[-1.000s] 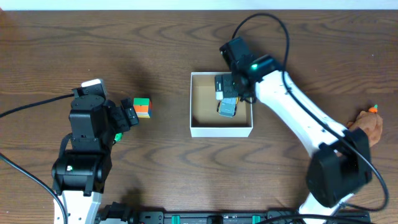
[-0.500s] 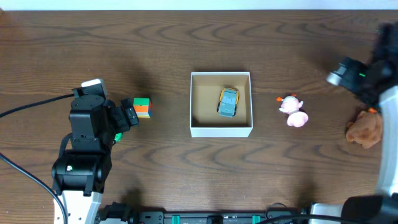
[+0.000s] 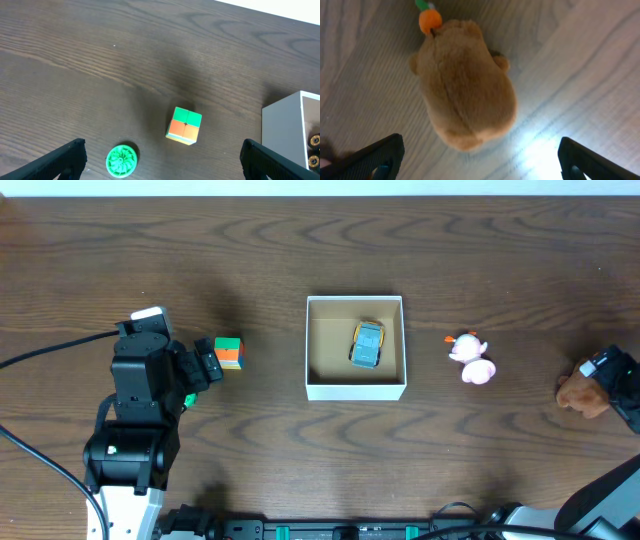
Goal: Pack container
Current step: 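Move the right gripper to the brown plush bear and grasp it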
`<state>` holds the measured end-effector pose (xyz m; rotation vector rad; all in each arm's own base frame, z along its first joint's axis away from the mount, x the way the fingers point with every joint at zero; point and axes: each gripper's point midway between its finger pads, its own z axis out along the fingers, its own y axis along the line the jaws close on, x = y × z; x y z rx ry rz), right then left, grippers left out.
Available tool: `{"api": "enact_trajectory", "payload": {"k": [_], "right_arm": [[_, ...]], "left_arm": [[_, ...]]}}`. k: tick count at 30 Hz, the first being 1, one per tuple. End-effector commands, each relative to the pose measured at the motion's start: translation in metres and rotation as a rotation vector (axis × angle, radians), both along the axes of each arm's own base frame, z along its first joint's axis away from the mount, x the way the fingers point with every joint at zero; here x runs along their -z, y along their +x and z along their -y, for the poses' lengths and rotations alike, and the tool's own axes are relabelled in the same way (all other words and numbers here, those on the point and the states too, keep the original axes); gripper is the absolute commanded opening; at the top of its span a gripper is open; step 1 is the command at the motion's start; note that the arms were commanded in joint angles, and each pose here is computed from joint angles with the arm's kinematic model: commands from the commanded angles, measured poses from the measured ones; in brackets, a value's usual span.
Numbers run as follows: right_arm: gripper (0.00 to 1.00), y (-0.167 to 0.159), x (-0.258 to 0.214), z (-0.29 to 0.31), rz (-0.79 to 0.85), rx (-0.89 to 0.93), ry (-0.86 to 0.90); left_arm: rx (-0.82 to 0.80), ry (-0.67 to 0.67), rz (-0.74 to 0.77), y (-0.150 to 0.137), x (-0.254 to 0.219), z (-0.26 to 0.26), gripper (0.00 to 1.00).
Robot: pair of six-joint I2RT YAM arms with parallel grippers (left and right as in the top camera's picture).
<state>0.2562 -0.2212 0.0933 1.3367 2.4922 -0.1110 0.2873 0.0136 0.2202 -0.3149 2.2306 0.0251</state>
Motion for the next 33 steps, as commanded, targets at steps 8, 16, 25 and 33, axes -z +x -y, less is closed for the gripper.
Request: {"api": "enact_trajectory", "payload": {"k": [8, 16, 25, 33], "right_arm": [[0.99, 0.008, 0.043, -0.004, -0.010, -0.045, 0.052], [0.68, 0.009, 0.061, -0.004, -0.039, -0.045, 0.079], [0.22, 0.030, 0.043, -0.032, 0.048, -0.126, 0.137], [0.01, 0.063, -0.028, -0.119, 0.167, -0.404, 0.065]], "left_arm": [[-0.019, -0.003, 0.024, 0.002, -0.010, -0.003, 0.98], [-0.019, -0.003, 0.025, 0.002, -0.010, -0.003, 0.98], [-0.019, -0.003, 0.025, 0.002, -0.010, -0.003, 0.98], [-0.019, -0.004, 0.025, 0.002, -0.010, -0.003, 0.98]]}}
